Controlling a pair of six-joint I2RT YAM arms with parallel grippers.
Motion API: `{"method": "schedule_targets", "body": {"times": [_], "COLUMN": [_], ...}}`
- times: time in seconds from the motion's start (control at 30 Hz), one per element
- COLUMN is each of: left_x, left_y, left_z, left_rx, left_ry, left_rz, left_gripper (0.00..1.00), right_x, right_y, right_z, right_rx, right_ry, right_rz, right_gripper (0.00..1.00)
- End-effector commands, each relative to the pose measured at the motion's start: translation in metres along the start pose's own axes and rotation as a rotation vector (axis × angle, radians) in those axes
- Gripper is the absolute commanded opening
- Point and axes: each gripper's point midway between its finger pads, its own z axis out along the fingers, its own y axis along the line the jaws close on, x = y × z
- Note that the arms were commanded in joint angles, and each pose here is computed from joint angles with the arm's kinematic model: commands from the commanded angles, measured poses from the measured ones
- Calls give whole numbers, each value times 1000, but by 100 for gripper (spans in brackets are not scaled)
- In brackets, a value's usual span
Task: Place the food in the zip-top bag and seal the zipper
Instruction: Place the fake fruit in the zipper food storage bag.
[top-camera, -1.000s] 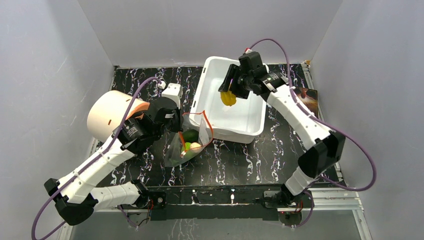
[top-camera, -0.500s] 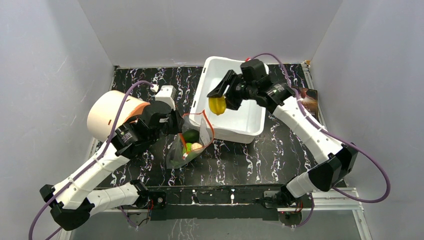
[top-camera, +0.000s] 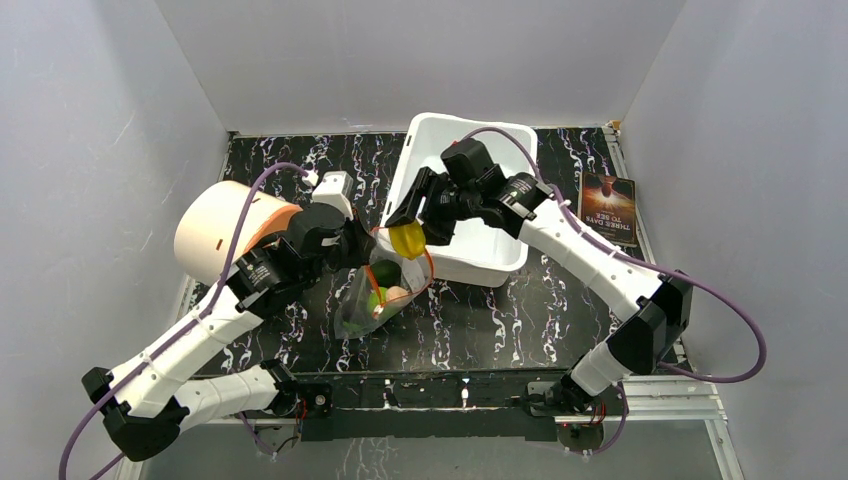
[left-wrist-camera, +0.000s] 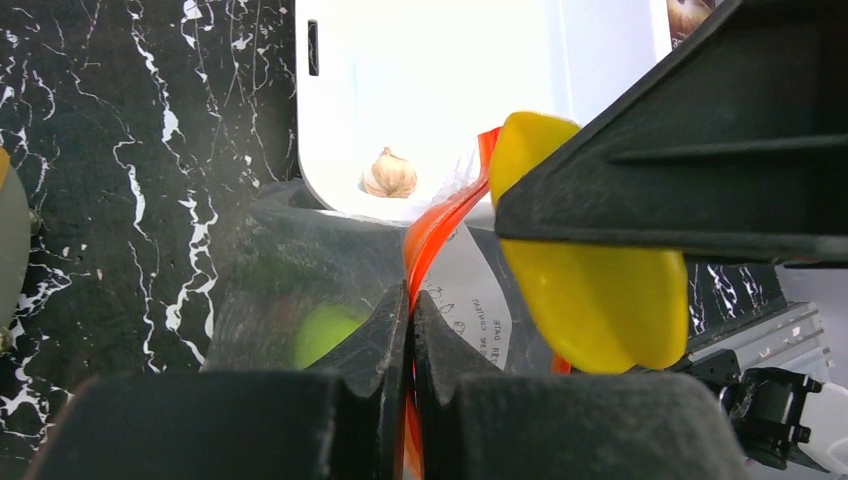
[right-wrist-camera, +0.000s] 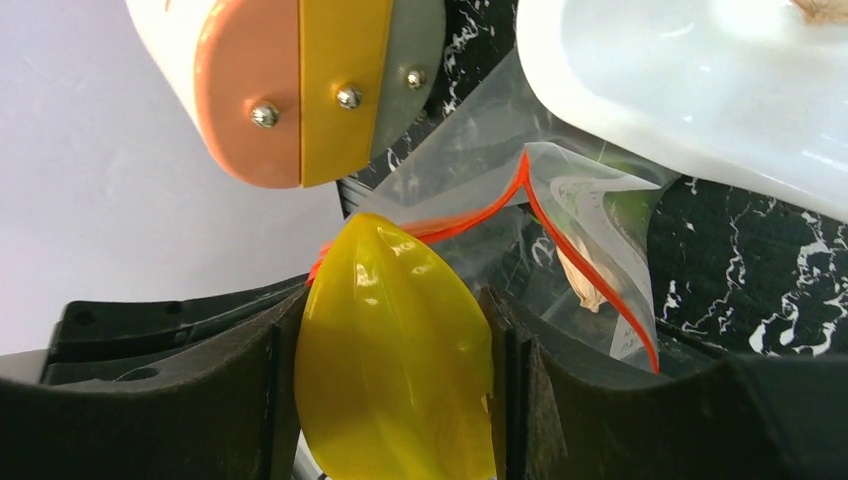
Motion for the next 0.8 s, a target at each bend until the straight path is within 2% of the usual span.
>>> {"method": "schedule_targets", "body": {"times": [0.0,0.3,0.5,0.77], "left_x": [-13,-15,-10,3], "left_y": [-11,-17,-17,-2], "left_z": [-6,-2,-1,-4], "left_rx": [55,76,75,25], "left_ry": [-54,-54,-27,15], "left_rz": [-52,-52,-28,21], "left_gripper": [0,0,0,0], "right_x": [3,-1,-25,-76], "right_y": [2,-6,11,-40], "right_z": [2,7,-12,-55], "right_rx": [-2,82,66,224], "right_ry": [9,17,-87,-230], "right_rz": [2,-6,-79,-216], "right_gripper": [56,72,70,70]}}
